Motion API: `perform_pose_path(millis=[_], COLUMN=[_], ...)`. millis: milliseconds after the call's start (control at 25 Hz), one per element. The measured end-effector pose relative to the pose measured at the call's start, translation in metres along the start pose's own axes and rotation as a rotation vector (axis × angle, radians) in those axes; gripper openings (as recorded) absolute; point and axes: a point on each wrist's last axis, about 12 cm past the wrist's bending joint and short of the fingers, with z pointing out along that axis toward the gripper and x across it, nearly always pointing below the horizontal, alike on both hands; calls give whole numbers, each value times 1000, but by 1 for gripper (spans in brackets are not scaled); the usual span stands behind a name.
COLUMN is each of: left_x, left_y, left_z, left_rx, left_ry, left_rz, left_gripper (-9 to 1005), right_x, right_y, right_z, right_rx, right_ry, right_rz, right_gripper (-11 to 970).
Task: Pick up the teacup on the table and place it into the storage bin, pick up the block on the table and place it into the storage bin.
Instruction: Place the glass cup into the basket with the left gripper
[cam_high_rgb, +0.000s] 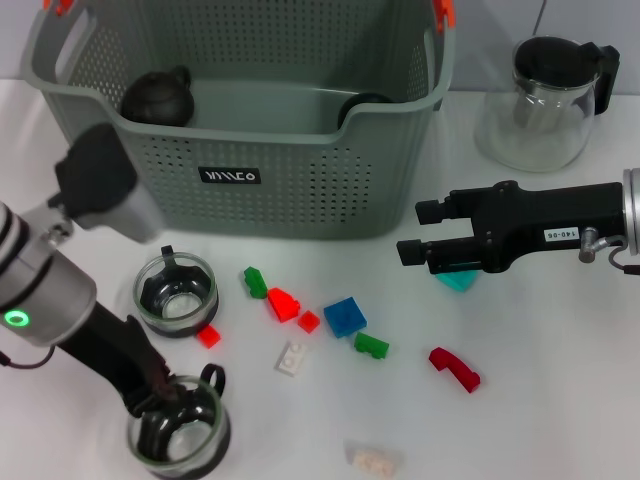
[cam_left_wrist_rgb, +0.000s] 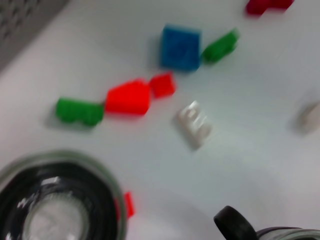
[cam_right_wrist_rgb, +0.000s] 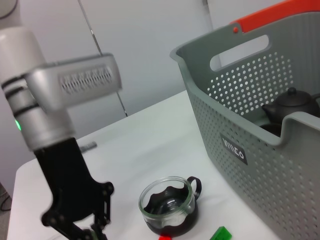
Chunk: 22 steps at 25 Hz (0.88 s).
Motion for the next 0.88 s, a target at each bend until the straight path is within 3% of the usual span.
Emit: perform_pose_path(millis=[280, 480, 680, 880], left_x=[-4, -33, -68, -102], left_y=[-2, 2, 13, 37], left_z=[-45, -74, -97, -113], left_rx=[140, 185, 112, 2], left_ry=[-281, -497, -611, -654], left_rz=[-17, 49, 87, 61], left_gripper=[82, 82, 83, 84], right_x=[3, 10, 18, 23], right_y=[-3, -7, -9, -10], right_z=[-8, -21, -34, -42], right_rx=[18, 35, 42, 44], right_ry=[2, 16, 1, 2], right_rz=[8, 30, 63, 79], right_gripper=[750, 749, 749, 749])
